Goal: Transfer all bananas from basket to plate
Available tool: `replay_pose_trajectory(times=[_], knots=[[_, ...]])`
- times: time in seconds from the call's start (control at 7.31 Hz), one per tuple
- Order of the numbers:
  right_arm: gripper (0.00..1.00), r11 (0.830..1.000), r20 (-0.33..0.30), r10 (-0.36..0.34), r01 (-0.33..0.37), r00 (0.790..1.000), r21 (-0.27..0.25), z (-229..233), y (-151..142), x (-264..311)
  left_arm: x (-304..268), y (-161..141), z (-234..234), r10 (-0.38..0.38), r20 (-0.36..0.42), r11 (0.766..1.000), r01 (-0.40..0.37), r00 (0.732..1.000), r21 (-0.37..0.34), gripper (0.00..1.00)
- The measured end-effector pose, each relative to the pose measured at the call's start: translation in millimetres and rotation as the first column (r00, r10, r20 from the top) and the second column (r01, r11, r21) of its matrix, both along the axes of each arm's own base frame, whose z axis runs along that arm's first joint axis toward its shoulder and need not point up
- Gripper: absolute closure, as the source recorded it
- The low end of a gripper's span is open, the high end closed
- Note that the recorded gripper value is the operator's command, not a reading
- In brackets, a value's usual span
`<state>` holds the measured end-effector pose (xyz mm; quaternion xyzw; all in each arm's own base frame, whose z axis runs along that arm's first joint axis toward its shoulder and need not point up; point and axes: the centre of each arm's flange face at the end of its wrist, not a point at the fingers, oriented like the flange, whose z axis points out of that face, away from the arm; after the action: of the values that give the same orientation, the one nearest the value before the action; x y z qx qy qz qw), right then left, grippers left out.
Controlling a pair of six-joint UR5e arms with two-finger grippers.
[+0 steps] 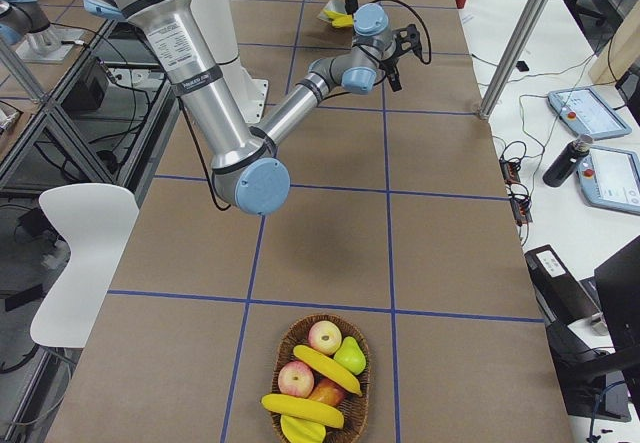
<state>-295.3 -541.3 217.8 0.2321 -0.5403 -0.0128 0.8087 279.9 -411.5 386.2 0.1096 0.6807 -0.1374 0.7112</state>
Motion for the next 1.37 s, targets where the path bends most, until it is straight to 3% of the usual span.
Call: replay_pose_trajectory(times=[0.14, 0.41, 0.82, 0.96, 1.09, 1.23, 1.37], knots=[[0.00, 1.000, -0.049, -0.001, 0.001, 0.999, 0.006, 27.8, -8.6, 25.0, -28.2, 11.6, 39.3, 0.003, 0.101, 0.998, -0.009, 0.995, 0.059, 1.00], [0.00, 0.999, -0.155, -0.009, 0.015, 0.988, 0.035, 97.3, -17.9, 85.6, -80.7, 27.1, 108.5, -0.006, 0.287, 0.987, -0.041, 0.958, 0.157, 1.00], [0.00, 0.992, -0.312, -0.058, 0.090, 0.948, 0.090, 203.5, -2.9, 168.8, -124.4, 27.1, 189.3, -0.009, 0.533, 0.958, -0.146, 0.846, 0.248, 1.00], [0.00, 0.988, -0.330, -0.079, 0.117, 0.941, 0.098, 227.5, 6.0, 194.6, -128.0, 24.9, 215.0, 0.001, 0.588, 0.947, -0.190, 0.809, 0.260, 0.93], [0.00, 0.985, -0.337, -0.095, 0.137, 0.937, 0.104, 244.8, 14.2, 215.9, -128.1, 22.4, 236.2, 0.011, 0.626, 0.936, -0.228, 0.779, 0.268, 0.37], [0.00, 0.983, -0.339, -0.105, 0.148, 0.935, 0.106, 256.8, 20.5, 231.0, -126.7, 19.4, 247.5, 0.015, 0.647, 0.927, -0.253, 0.762, 0.277, 0.00], [0.00, 0.982, -0.340, -0.110, 0.154, 0.934, 0.105, 264.6, 24.4, 238.6, -125.5, 16.9, 249.3, 0.013, 0.652, 0.922, -0.262, 0.758, 0.286, 0.00]])
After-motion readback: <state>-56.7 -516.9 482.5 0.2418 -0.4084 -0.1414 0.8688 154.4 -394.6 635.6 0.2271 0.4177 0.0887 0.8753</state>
